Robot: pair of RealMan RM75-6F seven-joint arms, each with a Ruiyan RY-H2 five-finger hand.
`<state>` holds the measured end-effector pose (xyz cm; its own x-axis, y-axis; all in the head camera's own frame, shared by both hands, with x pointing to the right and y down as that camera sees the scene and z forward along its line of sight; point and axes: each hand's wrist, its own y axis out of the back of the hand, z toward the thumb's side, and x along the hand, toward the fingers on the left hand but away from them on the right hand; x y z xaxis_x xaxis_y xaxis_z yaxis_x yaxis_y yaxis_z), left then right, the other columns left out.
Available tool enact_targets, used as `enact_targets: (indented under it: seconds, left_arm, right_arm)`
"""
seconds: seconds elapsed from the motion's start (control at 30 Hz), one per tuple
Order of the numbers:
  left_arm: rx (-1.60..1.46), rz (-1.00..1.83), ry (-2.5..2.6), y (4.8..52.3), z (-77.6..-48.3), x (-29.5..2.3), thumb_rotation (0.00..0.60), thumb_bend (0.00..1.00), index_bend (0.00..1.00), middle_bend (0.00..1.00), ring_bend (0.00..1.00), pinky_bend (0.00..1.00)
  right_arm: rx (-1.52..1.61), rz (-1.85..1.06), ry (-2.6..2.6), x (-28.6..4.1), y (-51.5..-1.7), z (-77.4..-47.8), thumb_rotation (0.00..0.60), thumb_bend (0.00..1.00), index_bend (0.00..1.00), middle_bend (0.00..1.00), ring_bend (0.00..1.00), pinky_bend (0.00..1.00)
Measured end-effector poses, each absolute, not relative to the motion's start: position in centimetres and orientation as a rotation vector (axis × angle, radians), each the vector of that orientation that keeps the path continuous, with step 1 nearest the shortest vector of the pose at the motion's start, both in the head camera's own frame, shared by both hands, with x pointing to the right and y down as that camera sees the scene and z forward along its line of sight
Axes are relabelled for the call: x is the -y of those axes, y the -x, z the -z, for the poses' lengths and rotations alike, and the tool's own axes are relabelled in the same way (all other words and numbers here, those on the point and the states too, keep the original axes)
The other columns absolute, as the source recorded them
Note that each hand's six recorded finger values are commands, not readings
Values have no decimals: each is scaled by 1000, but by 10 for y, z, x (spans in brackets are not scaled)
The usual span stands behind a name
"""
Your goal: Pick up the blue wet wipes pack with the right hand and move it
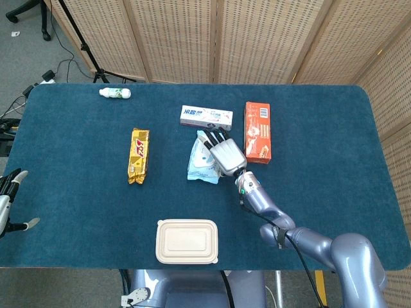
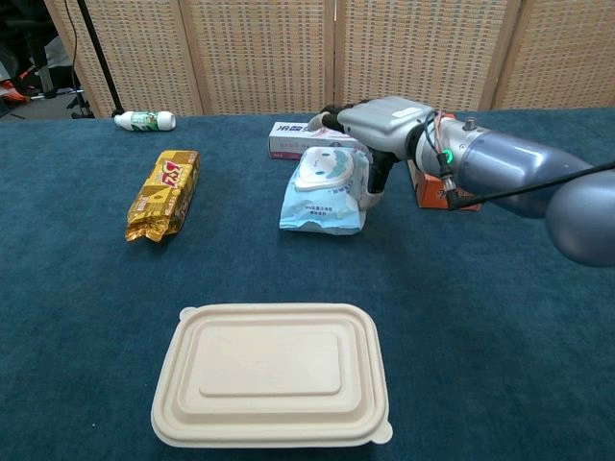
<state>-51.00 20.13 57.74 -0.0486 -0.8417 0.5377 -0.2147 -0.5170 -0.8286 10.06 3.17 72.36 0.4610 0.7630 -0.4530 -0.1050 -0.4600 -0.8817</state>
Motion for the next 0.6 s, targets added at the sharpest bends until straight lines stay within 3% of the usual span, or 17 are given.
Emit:
enact_targets:
  seconds: [0.27,0.37,0.6]
  left_arm:
    - [-1110,1612,1725,509,-579,-202,600,0,0,0,0,0]
    - [-1111,1614,1725,509,-580,-202,600,0,0,0,0,0]
    - [-1106,1609,1731,508,-579,-204,600,0,0,0,0,0]
  right_arm:
    - [640,-1169,1754,-15,-96,-721,600,0,74,0,0,27]
    - [635,-1168,1740,-14,-97,-718,600,0,30,0,0,27]
    - [585,-1125,1717,-26,-105,-690,600,0,5,0,0,15]
